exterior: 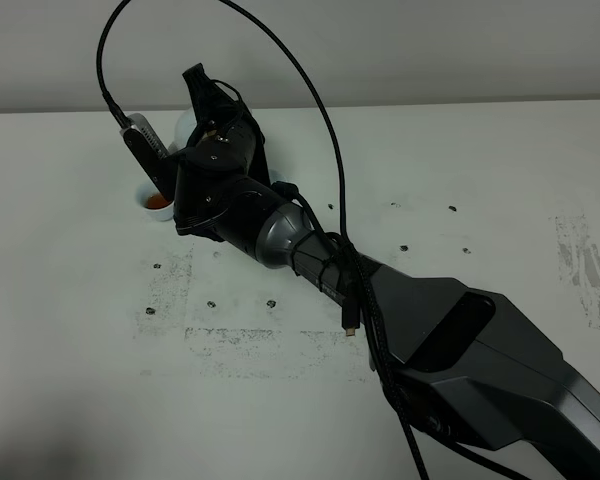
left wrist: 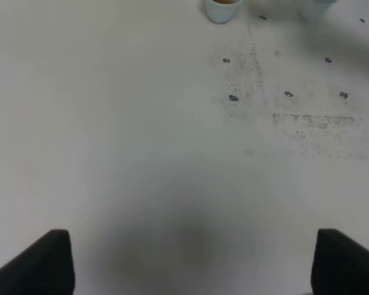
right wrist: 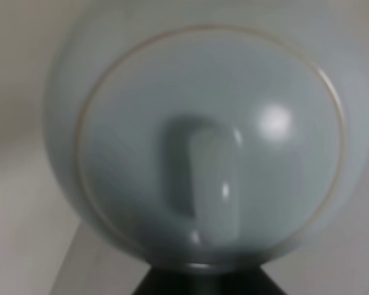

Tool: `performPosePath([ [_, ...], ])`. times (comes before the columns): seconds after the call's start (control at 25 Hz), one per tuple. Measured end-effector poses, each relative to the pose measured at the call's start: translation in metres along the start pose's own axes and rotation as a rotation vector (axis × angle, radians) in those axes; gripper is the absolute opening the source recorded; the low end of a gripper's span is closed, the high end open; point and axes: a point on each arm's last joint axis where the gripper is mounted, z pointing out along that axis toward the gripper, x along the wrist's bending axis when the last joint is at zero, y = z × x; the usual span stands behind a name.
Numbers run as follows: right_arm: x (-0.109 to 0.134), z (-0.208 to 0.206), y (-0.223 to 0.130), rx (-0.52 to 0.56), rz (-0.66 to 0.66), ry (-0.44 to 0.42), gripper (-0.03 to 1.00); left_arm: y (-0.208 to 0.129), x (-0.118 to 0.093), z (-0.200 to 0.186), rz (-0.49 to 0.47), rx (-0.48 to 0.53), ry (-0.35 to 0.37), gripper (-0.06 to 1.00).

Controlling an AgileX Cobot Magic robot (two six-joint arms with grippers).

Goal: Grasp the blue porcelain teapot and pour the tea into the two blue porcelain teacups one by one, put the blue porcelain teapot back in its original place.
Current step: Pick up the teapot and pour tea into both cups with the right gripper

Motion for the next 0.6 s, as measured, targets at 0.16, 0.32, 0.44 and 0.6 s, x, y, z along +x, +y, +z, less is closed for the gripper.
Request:
performPosePath([
  [0.16,0.0,0.0,0.0,0.0,0.003,0.0,0.04,0.0,0.0,0.0,0.0,0.0,0.0,0.74],
  [0.32,0.0,0.0,0.0,0.0,0.007,0.0,0.04,0.0,0.0,0.0,0.0,0.0,0.0,0.74],
  [0.44,-0.0001,0.0,-0.0001,0.001,0.009,-0.001,0.04,0.0,0.0,0.0,0.0,0.0,0.0,0.74],
  [0.6,-0.0001,0.0,-0.0001,0.001,0.01,-0.001,0.04,0.0,0.0,0.0,0.0,0.0,0.0,0.74],
])
